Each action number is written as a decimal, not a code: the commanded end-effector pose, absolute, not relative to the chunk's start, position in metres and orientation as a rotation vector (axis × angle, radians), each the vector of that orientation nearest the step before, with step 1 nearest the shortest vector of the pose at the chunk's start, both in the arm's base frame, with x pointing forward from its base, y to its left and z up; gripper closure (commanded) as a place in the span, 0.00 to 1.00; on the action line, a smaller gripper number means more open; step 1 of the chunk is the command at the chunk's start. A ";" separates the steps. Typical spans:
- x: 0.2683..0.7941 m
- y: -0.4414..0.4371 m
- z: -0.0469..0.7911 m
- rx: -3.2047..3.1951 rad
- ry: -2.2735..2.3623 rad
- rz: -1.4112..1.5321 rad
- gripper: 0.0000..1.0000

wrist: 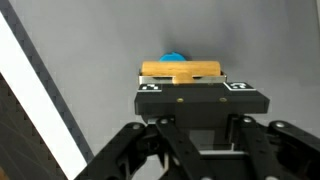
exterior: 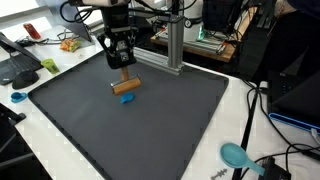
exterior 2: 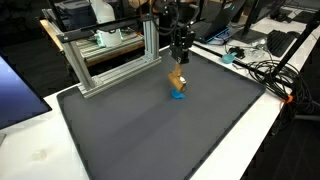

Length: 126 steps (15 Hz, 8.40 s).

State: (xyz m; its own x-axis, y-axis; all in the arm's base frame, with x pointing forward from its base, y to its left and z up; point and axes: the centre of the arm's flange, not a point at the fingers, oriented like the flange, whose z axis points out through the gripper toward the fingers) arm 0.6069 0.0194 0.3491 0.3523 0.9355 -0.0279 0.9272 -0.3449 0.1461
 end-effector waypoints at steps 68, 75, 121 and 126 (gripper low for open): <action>0.652 -0.029 0.257 2.469 1.816 -0.168 0.78; 0.652 -0.029 0.253 2.454 1.814 -0.201 0.78; 0.656 -0.010 0.264 2.313 1.830 -0.293 0.78; 0.645 -0.005 0.292 2.289 1.791 -0.282 0.78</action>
State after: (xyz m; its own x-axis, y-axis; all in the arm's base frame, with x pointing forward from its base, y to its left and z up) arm 0.6497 -0.0074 0.2926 0.2416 0.9325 -0.2684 0.9699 -0.2404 0.0379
